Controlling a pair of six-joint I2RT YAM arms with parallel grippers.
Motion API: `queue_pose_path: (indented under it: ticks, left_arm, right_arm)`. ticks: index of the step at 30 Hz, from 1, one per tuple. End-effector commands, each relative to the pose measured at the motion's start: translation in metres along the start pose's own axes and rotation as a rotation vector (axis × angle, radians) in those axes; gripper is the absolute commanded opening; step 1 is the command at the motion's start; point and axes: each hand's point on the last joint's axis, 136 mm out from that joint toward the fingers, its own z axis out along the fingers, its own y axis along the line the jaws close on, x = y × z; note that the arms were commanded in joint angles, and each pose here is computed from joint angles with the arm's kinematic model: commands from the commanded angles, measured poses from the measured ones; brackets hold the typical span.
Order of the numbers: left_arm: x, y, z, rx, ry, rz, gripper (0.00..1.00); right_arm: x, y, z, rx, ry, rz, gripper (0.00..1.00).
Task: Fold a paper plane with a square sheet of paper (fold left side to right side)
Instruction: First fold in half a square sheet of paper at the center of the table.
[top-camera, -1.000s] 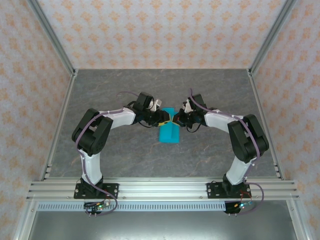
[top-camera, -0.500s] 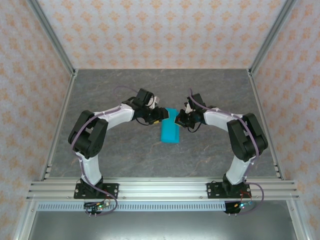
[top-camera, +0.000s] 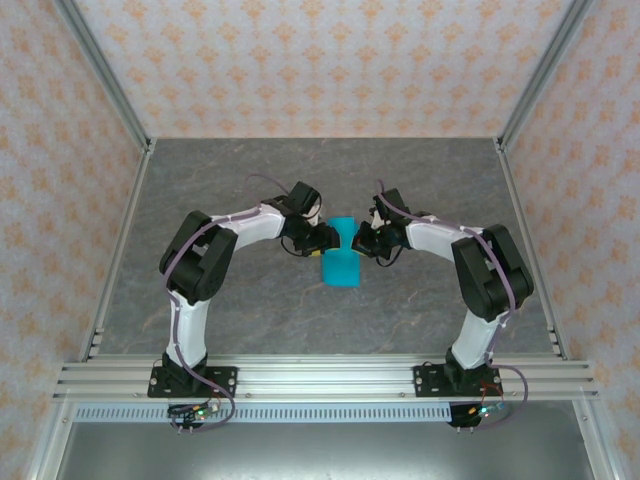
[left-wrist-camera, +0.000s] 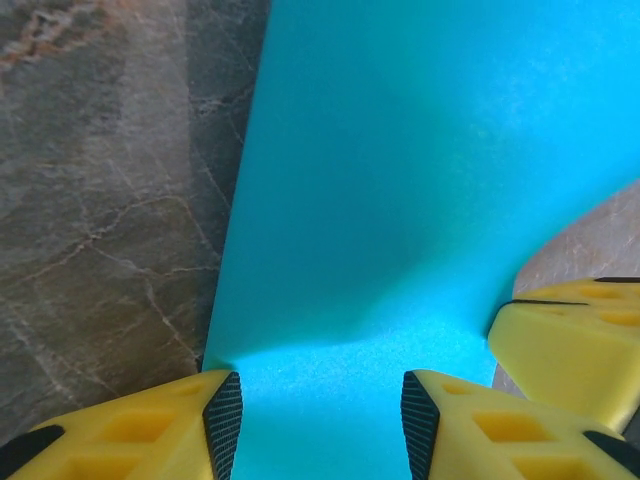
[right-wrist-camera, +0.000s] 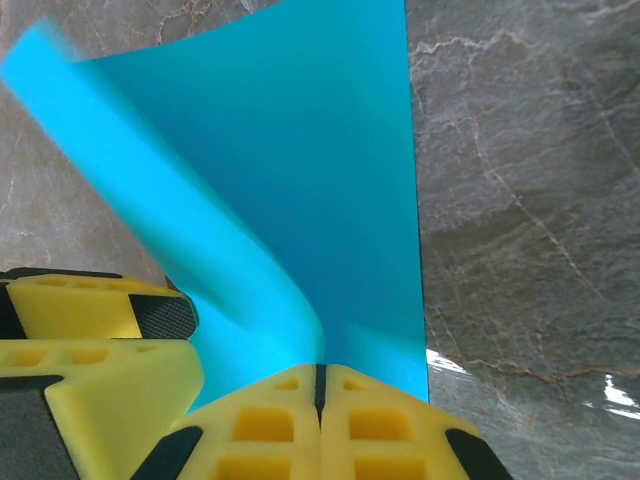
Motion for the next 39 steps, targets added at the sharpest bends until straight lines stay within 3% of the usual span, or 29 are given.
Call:
queue_pose_path:
  ticks: [1,8,13,29,39]
  left_arm:
    - [0.000,0.005,-0.004,-0.052,-0.003,0.005,0.50]
    - [-0.003,-0.013,-0.025,-0.002,-0.052,0.020,0.52]
    - [-0.006,-0.007,-0.038,-0.057,-0.093,0.017,0.53]
    - [-0.003,0.001,-0.004,-0.039,-0.010,-0.021,0.59]
    - [0.003,0.007,0.009,-0.074,0.026,-0.025,0.51]
  right_arm:
    - [-0.004,-0.003,0.001,0.040,-0.008,-0.017,0.04]
    - [-0.005,-0.002,0.000,0.041,-0.010,-0.021,0.04]
    - [-0.005,-0.002,0.000,0.044,-0.011,-0.023,0.04]
    - [-0.006,-0.009,-0.003,0.085,-0.017,-0.037,0.04]
    - [-0.006,-0.013,-0.001,0.106,-0.016,-0.038,0.06]
